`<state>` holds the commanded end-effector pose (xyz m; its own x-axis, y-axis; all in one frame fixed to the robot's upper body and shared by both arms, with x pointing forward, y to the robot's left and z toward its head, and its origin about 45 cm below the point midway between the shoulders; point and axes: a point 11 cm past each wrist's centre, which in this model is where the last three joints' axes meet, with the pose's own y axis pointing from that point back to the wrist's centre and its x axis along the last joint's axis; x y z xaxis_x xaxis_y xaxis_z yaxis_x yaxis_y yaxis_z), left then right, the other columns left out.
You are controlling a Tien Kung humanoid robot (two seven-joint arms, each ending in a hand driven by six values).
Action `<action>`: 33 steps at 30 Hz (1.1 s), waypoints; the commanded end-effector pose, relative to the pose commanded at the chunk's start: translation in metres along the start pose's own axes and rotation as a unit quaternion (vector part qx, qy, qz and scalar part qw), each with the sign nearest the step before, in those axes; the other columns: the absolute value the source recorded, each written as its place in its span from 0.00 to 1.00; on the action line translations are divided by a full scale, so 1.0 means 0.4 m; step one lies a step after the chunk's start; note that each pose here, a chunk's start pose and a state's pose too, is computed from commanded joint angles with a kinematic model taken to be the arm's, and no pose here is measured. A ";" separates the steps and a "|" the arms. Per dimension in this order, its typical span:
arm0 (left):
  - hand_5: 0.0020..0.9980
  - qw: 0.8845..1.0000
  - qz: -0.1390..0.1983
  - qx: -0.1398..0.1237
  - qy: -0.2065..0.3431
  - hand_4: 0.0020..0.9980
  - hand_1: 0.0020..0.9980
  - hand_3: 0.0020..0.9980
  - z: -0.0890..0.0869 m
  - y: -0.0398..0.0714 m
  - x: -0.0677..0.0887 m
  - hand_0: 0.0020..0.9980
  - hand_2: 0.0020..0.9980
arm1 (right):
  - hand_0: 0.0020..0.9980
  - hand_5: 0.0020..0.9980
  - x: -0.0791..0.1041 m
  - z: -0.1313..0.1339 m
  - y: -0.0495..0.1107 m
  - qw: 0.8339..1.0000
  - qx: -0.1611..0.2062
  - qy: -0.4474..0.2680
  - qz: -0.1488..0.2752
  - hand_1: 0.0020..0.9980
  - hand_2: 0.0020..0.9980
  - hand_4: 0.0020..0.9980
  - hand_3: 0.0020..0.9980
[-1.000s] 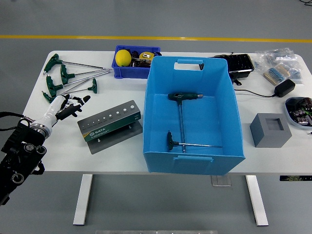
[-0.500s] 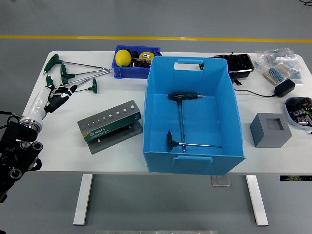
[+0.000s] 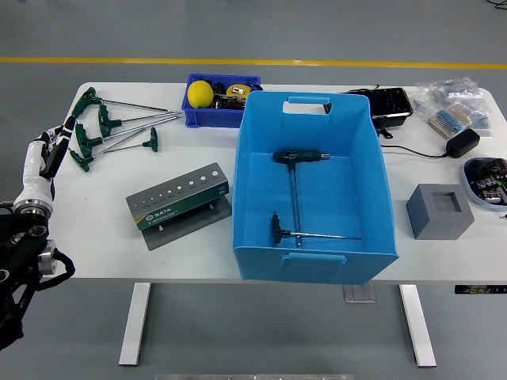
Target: Lift tool from toolbox,place it in box,lift tool from toolbox,place it in box
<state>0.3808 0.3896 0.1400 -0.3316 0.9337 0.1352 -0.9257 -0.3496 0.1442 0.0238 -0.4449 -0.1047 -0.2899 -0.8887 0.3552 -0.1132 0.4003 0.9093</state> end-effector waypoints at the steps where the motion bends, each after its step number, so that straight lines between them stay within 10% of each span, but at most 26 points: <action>1: 0.90 1.000 0.003 0.005 0.020 0.96 0.94 0.82 -0.004 0.001 0.003 0.97 0.99 | 0.73 0.79 0.000 0.000 0.000 1.000 0.000 0.000 0.000 0.70 0.75 0.94 0.67; 14: 0.93 0.982 -0.017 0.000 0.187 0.97 0.85 0.77 0.003 0.012 0.010 0.86 0.91 | 0.73 0.79 -0.004 0.004 0.000 1.000 -0.002 0.002 -0.001 0.70 0.75 0.94 0.67; 33: 1.00 0.978 -0.113 0.009 0.176 1.00 0.93 0.78 0.039 0.024 -0.004 0.96 0.95 | 0.73 0.79 -0.008 0.016 0.001 1.000 -0.007 0.006 -0.002 0.70 0.75 0.94 0.67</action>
<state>0.3753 0.3835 0.1563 -0.1636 0.9547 -0.2484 -0.9803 -0.1290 0.1497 0.0186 -0.4404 -0.1068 -0.2789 -0.8927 0.3539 -0.1019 0.3939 0.9135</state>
